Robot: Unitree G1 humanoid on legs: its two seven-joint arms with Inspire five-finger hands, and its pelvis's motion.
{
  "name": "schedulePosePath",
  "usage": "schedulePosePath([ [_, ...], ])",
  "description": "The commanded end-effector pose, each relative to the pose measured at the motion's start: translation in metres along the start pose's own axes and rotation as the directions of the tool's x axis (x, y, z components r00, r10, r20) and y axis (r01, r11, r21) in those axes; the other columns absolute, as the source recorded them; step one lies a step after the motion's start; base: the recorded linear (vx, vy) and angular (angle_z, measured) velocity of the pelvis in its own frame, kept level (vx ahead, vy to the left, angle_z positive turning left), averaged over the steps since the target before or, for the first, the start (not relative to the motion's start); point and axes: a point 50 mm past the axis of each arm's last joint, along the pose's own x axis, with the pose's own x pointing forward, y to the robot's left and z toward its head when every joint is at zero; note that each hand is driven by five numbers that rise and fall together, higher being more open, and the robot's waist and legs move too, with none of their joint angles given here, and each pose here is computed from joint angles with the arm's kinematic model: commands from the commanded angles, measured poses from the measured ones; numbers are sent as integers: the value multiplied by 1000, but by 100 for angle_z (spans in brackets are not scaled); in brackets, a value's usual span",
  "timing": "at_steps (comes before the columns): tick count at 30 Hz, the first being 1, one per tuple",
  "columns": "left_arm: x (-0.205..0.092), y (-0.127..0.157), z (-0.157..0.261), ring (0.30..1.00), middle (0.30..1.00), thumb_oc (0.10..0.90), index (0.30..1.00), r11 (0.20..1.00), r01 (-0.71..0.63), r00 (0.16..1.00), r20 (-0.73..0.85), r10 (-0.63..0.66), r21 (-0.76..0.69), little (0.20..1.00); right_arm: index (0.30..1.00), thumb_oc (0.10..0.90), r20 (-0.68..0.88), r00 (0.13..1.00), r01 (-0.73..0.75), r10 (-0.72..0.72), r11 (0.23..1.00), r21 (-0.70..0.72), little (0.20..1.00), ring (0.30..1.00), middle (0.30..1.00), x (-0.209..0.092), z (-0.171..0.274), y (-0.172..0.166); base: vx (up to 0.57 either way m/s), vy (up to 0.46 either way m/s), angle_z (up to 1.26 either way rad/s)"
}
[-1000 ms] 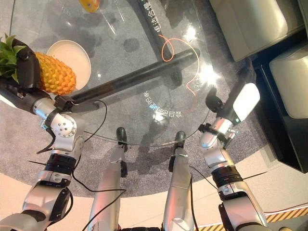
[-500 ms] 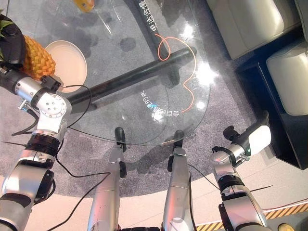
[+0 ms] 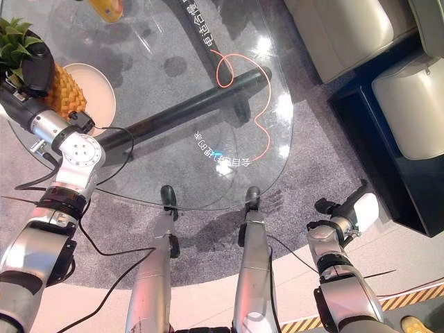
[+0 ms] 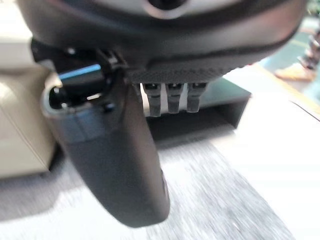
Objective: Pick up the fruit to the plate
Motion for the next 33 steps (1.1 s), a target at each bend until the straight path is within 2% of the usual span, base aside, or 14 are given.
schedulePosePath([
  [1,56,-8,52,300,300,100,300,988,-84,979,176,107,-132,200,900,800,-80,992,-95,93,995,-17,900,900,900,0,-17,0,0,0,0],
  [10,60,-8,47,300,300,100,300,994,-74,983,164,88,-86,200,900,800,-90,972,-220,217,975,-28,900,900,900,-7,-17,16,0,0,0],
  [33,74,-4,48,300,300,100,300,994,-80,983,157,90,-70,200,900,800,-44,975,-221,220,975,-29,900,900,900,-9,-7,22,0,0,0],
])
